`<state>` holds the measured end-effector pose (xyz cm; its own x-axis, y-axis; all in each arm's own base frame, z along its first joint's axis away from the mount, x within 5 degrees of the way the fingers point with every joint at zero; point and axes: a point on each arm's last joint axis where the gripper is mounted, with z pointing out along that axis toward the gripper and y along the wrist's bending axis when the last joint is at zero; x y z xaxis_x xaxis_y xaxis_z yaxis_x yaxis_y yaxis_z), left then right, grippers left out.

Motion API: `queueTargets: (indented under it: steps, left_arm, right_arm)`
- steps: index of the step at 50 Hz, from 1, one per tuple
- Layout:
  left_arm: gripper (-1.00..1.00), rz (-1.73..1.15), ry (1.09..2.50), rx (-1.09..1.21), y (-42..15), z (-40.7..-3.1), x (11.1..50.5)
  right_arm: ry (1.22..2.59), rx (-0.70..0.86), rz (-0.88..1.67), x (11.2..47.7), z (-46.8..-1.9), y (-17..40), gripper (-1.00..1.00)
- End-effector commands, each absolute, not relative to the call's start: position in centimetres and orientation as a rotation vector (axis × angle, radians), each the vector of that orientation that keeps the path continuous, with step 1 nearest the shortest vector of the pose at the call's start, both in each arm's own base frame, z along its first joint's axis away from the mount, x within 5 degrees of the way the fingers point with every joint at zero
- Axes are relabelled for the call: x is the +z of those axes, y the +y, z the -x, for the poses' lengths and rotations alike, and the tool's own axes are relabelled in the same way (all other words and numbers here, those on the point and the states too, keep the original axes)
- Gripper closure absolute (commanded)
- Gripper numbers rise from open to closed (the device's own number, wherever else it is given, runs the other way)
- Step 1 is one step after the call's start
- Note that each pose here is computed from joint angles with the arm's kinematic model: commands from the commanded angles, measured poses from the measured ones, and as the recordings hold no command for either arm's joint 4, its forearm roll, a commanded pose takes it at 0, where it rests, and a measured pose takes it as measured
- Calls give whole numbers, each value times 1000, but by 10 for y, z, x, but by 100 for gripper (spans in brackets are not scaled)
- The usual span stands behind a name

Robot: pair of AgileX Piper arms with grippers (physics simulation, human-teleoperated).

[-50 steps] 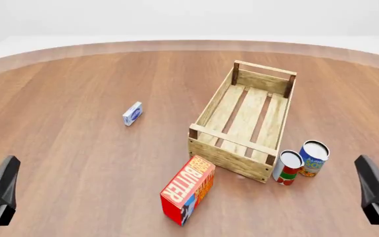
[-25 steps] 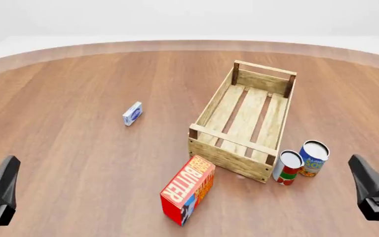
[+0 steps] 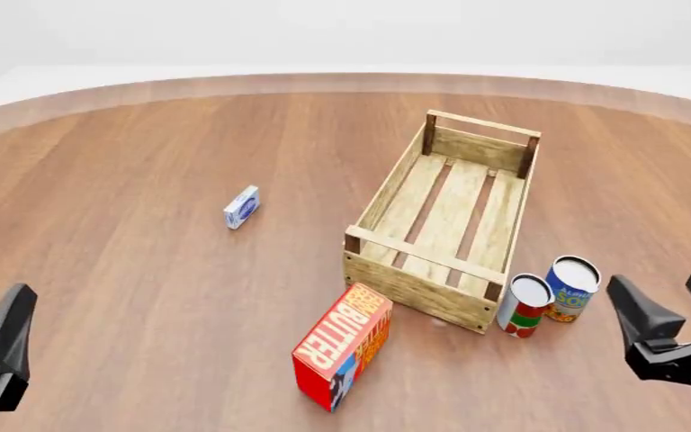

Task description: Pick up the tomato sauce, and put it in the wooden tray.

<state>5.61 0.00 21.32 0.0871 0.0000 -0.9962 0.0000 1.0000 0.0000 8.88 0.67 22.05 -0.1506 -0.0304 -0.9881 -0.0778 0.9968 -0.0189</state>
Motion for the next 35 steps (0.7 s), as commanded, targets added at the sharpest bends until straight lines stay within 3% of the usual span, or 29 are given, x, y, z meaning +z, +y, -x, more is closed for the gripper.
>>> queueTargets:
  steps: [1,35]
  left_arm:
    - [-100,0,1484,0,0,-56,213]
    - [-100,0,1484,0,0,-56,213]
  right_arm:
    - [1757,41,100,216,-99,8,-100]
    - [1820,66,153,208,-117,15,-100]
